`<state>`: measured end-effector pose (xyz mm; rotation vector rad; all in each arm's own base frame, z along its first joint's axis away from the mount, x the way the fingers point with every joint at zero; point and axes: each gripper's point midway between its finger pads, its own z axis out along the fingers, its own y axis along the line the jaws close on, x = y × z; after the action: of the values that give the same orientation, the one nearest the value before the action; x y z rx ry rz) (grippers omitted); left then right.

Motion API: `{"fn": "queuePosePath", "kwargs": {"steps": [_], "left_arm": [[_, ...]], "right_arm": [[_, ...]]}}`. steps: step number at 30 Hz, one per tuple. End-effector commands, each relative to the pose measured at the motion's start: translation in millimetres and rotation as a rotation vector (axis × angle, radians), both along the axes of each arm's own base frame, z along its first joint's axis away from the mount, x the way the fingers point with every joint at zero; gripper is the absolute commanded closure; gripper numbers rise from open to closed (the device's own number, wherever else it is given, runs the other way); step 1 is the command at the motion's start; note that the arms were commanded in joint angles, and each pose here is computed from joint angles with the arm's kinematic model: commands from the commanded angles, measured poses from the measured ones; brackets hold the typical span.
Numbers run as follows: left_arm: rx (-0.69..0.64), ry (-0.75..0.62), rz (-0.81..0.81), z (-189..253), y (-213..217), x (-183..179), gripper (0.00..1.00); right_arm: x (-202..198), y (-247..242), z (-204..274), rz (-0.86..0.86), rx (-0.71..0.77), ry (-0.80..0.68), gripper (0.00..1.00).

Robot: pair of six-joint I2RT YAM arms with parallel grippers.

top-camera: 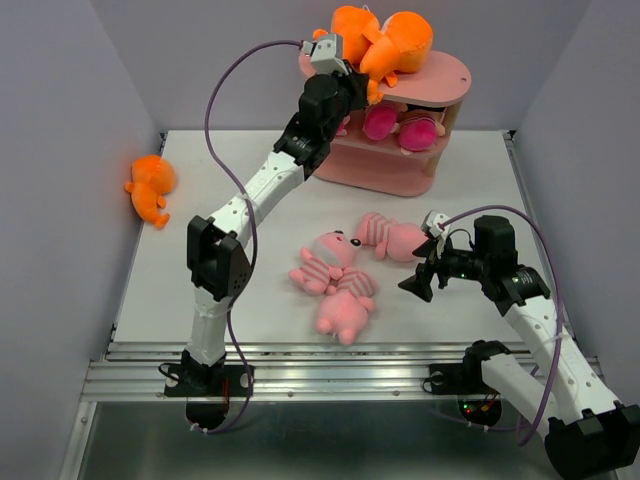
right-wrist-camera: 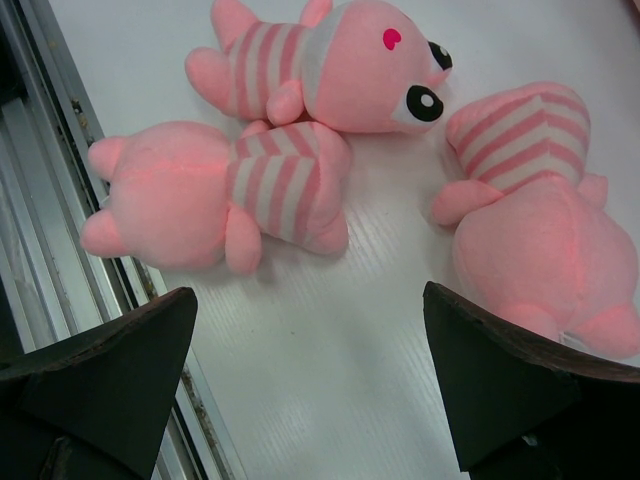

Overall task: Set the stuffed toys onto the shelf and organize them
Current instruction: Place the stuffed toy onto shelf

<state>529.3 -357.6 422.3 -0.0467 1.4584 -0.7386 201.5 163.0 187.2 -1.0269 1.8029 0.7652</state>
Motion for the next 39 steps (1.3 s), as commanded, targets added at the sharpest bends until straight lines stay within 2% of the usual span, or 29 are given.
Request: {"fn": "queuePosePath", "kwargs": {"steps": [1,3,4,8,11,12,16,20,27,30,31,32,33,34,35,36,39], "left_arm": [[-0.056,-0.107,0.017,56,19,-22,0.76],[-0.053,-0.103,0.017,54,19,-23,0.7],[-0.052,-0.102,0.015,53,19,-24,0.64],[-0.057,-0.111,0.016,58,24,-30,0.54],[-0.061,-0.122,0.014,64,27,-35,0.45],[-0.061,-0.124,0.014,65,28,-36,0.37],[-0.063,-0.136,0.0,72,30,-45,0.26],[-0.048,-0.162,-0.055,86,29,-60,0.22],[0.0,-0.178,-0.087,96,41,-87,0.22],[0.05,-0.173,-0.002,92,73,-100,0.22],[0.103,-0.144,0.022,69,81,-100,0.22],[0.088,-0.163,0.08,83,109,-112,0.22],[0.095,-0.154,0.105,78,123,-115,0.22],[0.127,-0.102,0.124,48,135,-115,0.22],[0.105,-0.126,0.188,61,171,-125,0.22],[0.105,-0.109,0.189,51,176,-133,0.22],[0.074,-0.031,0.41,11,272,-137,0.22]], "right_arm": [[0,1,5,0.012,0.007,-0.019,0.0],[0,1,6,0.013,0.007,-0.023,0.0],[0,1,5,0.013,0.006,-0.02,0.0],[0,1,5,0.013,0.006,-0.02,0.0],[0,1,4,0.012,0.004,-0.016,0.0],[1,1,3,0.01,0.004,-0.016,0.0],[1,1,3,0.01,0.002,-0.017,0.0],[0,1,3,0.017,-0.002,-0.018,0.0],[1,0,1,0.02,-0.012,-0.02,0.0],[2,-2,0,0.007,-0.019,-0.022,0.0],[4,-3,0,-0.008,-0.025,-0.023,0.0],[7,-5,1,-0.029,-0.031,-0.034,0.0],[8,-6,1,-0.038,-0.031,-0.038,0.0],[9,-6,3,-0.043,-0.027,-0.044,0.0],[9,-6,3,-0.046,-0.024,-0.047,0.0],[9,-6,4,-0.046,-0.023,-0.046,0.0],[7,-4,3,-0.03,-0.015,-0.038,0.0]]}}
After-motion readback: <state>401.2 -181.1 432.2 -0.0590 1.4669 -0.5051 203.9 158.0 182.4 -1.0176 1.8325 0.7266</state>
